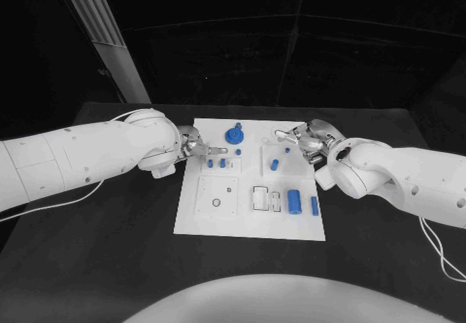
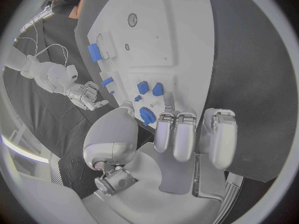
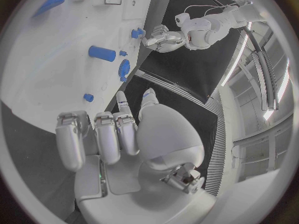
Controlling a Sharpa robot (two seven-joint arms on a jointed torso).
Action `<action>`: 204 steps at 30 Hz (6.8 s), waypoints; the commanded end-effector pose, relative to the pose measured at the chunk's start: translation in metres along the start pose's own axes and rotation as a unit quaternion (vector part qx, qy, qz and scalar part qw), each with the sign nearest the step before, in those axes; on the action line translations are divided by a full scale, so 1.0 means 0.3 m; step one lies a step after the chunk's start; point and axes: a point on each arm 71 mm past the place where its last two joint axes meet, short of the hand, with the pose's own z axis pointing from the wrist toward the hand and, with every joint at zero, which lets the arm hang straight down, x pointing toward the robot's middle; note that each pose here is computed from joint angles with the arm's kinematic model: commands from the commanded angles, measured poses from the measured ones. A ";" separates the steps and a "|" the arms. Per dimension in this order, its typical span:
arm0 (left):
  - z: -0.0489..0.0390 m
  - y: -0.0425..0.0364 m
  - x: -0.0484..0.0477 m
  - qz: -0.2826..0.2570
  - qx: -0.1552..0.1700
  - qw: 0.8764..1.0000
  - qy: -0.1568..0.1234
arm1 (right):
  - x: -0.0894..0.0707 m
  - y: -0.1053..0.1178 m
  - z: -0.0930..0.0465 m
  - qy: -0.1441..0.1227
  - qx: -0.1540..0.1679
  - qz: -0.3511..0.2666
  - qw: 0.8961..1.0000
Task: Assemble the parts on the task board
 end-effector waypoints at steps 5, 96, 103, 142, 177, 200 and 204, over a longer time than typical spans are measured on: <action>-0.007 -0.012 -0.018 -0.005 0.035 0.999 -0.038 | 0.000 0.005 0.000 -0.001 -0.005 -0.001 1.000; 0.107 -0.221 0.005 0.289 0.366 0.867 -0.173 | -0.004 0.049 -0.008 -0.043 -0.090 -0.052 0.994; 0.117 -0.226 0.010 0.290 0.363 0.869 -0.170 | -0.003 0.048 -0.008 -0.042 -0.088 -0.052 0.994; 0.150 -0.227 0.039 0.314 0.348 0.872 -0.141 | 0.003 0.047 -0.007 -0.035 -0.083 -0.052 0.995; 0.126 -0.220 0.017 0.316 0.395 0.841 -0.193 | 0.003 0.046 -0.006 -0.034 -0.081 -0.052 0.995; 0.013 -0.128 -0.096 0.302 0.404 0.832 -0.232 | -0.005 0.041 -0.007 -0.036 -0.079 -0.053 0.995; 0.011 -0.097 -0.106 0.302 0.394 0.838 -0.224 | -0.004 0.041 -0.007 -0.036 -0.079 -0.053 0.995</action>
